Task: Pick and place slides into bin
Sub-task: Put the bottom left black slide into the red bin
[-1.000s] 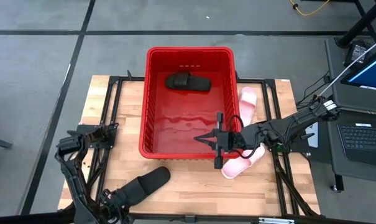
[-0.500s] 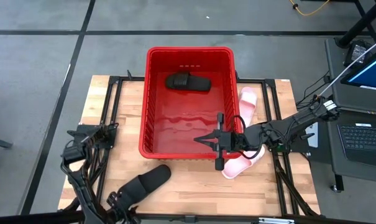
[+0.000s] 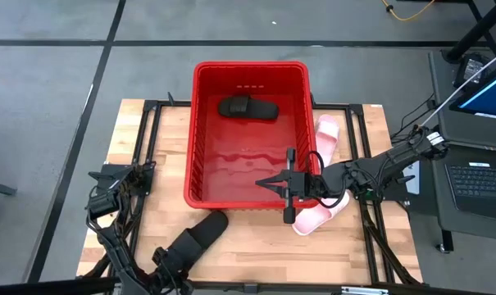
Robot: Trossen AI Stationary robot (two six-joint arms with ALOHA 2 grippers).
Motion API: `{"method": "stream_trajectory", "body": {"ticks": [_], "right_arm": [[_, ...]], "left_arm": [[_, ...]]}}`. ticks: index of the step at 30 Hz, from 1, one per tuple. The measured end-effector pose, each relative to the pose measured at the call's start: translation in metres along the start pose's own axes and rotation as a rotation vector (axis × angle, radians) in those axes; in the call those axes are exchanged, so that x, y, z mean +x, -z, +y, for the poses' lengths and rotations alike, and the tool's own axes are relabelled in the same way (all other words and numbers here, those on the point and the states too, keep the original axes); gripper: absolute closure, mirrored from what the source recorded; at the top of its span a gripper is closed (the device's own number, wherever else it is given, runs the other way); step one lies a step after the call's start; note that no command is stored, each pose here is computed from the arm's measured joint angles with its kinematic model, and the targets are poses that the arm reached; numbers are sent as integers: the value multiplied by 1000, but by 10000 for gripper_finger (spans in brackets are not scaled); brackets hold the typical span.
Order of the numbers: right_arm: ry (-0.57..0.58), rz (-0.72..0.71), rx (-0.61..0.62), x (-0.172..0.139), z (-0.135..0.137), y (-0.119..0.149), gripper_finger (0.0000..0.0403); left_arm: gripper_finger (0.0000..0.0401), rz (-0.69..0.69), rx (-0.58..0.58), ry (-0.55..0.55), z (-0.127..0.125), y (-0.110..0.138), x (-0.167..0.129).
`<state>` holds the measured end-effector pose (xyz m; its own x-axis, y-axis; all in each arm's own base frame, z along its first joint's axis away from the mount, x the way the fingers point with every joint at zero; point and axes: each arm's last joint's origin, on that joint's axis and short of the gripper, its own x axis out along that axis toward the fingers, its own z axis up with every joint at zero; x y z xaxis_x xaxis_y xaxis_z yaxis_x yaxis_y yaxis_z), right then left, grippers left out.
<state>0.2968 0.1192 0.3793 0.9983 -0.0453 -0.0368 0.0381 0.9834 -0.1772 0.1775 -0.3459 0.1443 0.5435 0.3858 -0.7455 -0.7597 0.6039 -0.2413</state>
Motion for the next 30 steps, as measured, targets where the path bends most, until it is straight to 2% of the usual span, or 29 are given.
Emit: {"method": "stream_trajectory", "body": {"ticks": [13,16,21,30], "right_arm": [[-16,-21,8,-3,5,-3,393],[-19,-21,6,-3,6,-3,393],[-18,-20,6,-3,6,-3,393],[-18,-20,4,-3,6,-3,393]], "left_arm": [[290,-86,41,-30,0,-12,7],[308,-85,46,-27,0,-9,10],[383,-82,47,33,-6,-4,12],[394,-81,42,166,-10,10,-9]]}}
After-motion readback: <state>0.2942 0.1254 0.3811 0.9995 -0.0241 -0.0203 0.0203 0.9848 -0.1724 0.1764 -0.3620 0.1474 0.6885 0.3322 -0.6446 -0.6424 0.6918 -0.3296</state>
